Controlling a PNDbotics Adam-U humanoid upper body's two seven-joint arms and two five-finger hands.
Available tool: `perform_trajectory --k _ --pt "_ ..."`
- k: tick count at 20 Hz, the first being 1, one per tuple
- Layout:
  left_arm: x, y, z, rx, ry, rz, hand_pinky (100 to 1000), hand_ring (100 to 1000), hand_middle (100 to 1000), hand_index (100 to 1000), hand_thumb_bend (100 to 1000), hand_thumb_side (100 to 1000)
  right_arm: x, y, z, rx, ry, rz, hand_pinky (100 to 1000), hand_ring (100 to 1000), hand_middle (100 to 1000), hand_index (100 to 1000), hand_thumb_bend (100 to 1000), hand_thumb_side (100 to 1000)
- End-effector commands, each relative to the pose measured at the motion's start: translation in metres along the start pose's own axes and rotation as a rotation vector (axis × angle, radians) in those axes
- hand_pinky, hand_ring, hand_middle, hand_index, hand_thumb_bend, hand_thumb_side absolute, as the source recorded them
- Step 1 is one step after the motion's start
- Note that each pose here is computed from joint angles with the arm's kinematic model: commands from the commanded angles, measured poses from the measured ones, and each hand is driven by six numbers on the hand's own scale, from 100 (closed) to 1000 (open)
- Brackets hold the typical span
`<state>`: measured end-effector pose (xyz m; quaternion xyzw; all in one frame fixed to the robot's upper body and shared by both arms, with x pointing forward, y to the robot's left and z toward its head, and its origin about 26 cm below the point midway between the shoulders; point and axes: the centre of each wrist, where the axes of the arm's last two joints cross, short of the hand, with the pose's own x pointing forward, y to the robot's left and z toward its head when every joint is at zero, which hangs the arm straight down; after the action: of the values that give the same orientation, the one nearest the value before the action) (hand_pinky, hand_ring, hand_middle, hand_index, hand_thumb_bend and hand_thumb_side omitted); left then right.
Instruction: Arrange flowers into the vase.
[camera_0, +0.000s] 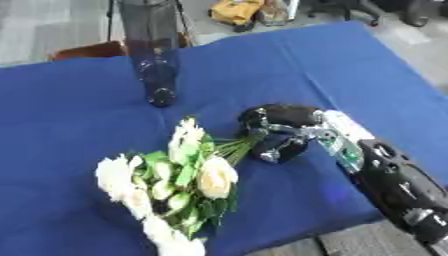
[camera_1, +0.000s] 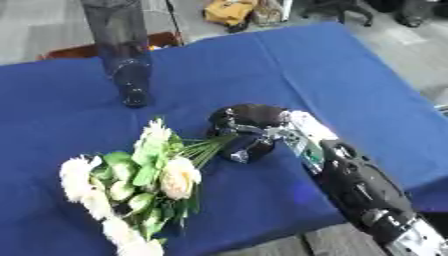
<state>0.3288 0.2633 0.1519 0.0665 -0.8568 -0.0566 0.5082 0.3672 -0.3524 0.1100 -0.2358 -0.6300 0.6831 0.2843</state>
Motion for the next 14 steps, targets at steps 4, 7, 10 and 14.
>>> perform_trajectory --k 4,7,10,14 --pt "0.0045 0.0014 -0.0018 -0.003 -0.018 -0.001 387 568 614 775 652 635 -0.0021 -0.0089 0.0009 0.014 0.008 0.051 786 892 657 806 302 139" --pt "0.0044 0.0012 -0.0017 -0.004 -0.017 -0.001 387 568 614 775 653 635 -0.0016 -0.0090 0.0004 0.026 0.008 0.070 787 892 670 810 299 145" --pt "0.0043 0.0013 -0.0016 -0.003 -0.017 -0.001 387 569 614 775 652 635 -0.0007 -0.0087 -0.0003 0.036 0.006 0.083 783 888 665 808 293 145" --pt "0.0043 0.0012 -0.0015 -0.004 -0.017 0.000 387 569 614 775 653 635 0.0013 -0.0086 -0.0022 0.045 0.000 0.095 776 878 643 798 273 148"
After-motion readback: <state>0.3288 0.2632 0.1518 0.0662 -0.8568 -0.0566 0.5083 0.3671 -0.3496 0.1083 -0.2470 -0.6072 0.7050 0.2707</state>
